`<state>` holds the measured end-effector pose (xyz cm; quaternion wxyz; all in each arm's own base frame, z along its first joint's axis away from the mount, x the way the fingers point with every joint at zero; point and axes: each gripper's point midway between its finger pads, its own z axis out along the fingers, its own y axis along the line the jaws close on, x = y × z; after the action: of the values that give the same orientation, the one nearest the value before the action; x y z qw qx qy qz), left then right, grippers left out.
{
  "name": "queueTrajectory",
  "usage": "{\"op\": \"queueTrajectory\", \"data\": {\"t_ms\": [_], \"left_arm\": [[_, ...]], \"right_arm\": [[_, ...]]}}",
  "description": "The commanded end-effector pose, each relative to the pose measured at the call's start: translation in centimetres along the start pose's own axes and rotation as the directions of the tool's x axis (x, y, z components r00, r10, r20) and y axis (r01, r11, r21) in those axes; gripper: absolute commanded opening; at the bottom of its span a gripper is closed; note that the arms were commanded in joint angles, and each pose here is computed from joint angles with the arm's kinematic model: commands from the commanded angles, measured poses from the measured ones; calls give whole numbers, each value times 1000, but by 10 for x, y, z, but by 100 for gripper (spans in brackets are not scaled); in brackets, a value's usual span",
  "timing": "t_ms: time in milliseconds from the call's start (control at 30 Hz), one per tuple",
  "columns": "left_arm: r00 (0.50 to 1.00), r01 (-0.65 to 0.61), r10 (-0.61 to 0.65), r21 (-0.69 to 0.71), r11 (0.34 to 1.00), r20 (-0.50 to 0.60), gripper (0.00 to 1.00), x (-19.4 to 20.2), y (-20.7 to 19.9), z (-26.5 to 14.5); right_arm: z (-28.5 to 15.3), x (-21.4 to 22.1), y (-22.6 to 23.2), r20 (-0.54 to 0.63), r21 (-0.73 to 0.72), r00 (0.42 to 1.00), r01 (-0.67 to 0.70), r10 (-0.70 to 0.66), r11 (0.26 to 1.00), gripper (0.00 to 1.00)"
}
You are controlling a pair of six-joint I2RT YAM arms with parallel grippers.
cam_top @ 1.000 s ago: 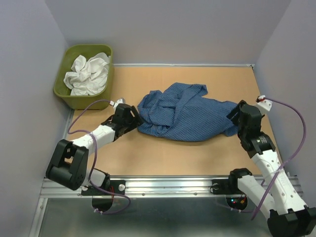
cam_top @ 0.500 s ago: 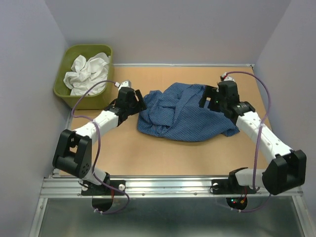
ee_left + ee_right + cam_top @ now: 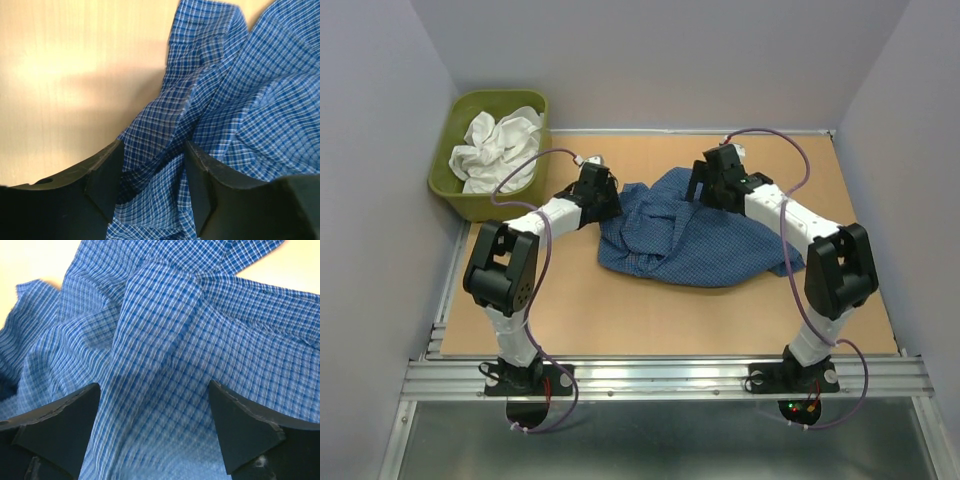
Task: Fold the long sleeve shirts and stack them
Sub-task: Flatten the shirt out
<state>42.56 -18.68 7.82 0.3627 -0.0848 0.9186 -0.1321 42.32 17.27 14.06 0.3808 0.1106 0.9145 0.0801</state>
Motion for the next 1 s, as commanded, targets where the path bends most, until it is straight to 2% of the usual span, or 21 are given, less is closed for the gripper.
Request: {"op": "queueTrajectory", "data": {"t_ms": [0, 67, 133, 167, 200, 267, 300, 333, 400, 733, 767, 867, 967], "left_arm": [[1000, -17, 16, 21, 1000, 19, 57, -15, -8, -2], [1000, -13, 13, 18, 1000, 7, 52, -11, -7, 3], [1000, -8, 7, 17, 1000, 2, 38, -10, -7, 6], [1000, -8, 8, 14, 1000, 2, 38, -9, -7, 6], [1000, -6, 6, 13, 1000, 8, 27, -11, -7, 6], [1000, -2, 2, 1, 1000, 23, 15, -15, -6, 7], [1000, -2, 2, -5, 1000, 30, 5, -17, -5, 7], [999, 4, -3, -17, 1000, 38, 0, -20, -2, 7], [999, 20, -20, -18, 1000, 46, 0, -25, -1, 7], [980, 161, -154, -39, 986, 129, 0, -62, 27, -9], [976, 168, -163, -28, 985, 146, 0, -68, 25, -14], [966, 190, -185, -7, 982, 179, 0, -80, 21, -25], [948, 227, -230, 40, 973, 218, 0, -96, 12, -36]], "right_arm": [[10, -35, 17, 91, 13, 994, -69, 68, 998, 91], [24, -27, 16, 67, 29, 996, -66, 64, 997, 87], [30, -25, 14, 65, 49, 996, -70, 67, 996, 76], [31, -24, 11, 69, 61, 995, -71, 67, 996, 68], [29, -26, 9, 79, 69, 995, -73, 67, 995, 51], [25, -30, -3, 111, 116, 993, -62, 49, 991, 32], [15, -38, -5, 139, 121, 989, -63, 46, 991, 18], [12, -40, -9, 151, 133, 988, -58, 37, 989, 10], [3, -41, -21, 167, 165, 986, -40, 12, 986, 1], [-99, -53, -70, 338, 149, 940, -113, 57, 982, 1], [-125, -62, -72, 387, 104, 918, -133, 83, 986, 0], [-166, -58, -78, 438, 14, 890, -145, 124, 989, 0], [-188, -49, -82, 459, -46, 877, -135, 140, 990, 1]]}}
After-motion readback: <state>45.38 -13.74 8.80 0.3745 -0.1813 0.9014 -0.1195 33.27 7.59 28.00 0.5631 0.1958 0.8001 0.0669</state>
